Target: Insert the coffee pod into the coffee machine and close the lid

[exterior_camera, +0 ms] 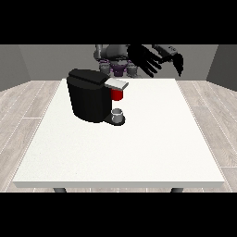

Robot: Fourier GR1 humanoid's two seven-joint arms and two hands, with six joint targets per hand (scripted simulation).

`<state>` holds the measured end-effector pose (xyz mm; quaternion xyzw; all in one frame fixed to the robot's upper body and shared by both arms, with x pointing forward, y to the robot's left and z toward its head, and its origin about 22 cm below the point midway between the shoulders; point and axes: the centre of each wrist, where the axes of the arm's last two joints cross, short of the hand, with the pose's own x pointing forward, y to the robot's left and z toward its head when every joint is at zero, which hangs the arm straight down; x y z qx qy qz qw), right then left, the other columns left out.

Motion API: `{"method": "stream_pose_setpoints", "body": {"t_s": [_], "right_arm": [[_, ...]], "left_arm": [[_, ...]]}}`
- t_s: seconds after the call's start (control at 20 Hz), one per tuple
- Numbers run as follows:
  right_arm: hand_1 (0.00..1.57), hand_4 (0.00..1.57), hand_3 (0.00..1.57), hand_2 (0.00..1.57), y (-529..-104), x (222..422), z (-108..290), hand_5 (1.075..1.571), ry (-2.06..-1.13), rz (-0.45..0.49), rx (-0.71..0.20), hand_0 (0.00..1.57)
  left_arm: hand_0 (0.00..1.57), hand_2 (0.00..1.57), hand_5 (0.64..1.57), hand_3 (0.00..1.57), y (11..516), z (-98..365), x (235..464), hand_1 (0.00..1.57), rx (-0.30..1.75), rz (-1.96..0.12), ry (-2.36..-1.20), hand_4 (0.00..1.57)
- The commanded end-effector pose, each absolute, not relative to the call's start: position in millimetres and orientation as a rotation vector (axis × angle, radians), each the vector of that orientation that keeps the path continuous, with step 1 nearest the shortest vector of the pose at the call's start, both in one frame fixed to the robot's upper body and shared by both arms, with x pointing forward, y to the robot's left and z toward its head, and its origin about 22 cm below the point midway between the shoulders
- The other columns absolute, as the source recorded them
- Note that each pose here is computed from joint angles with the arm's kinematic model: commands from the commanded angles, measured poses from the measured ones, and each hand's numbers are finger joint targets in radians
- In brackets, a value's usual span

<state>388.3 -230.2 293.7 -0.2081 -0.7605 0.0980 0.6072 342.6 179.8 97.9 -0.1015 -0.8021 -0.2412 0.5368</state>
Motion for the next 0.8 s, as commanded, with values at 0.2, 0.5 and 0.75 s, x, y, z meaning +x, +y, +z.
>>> {"method": "stream_pose_setpoints", "body": {"t_s": [0.2,0.5,0.75], "right_arm": [[0.00,0.13,0.00,0.00,-172,392,308,1.571,-2.030,0.340,-0.325,0.00],[0.00,0.00,0.00,0.00,-155,406,280,1.571,-2.032,0.395,-0.233,0.00],[0.00,0.17,0.00,0.00,-119,397,264,1.571,-2.093,0.447,-0.097,0.00]], "left_arm": [[0.00,0.00,1.571,0.00,188,129,356,0.00,-0.242,-0.571,-1.988,0.31],[0.00,0.00,1.571,0.00,188,114,346,0.00,-0.223,-0.531,-1.920,0.35],[0.00,0.00,1.571,0.00,211,87,341,0.00,-0.223,-0.478,-1.869,0.25]]}}
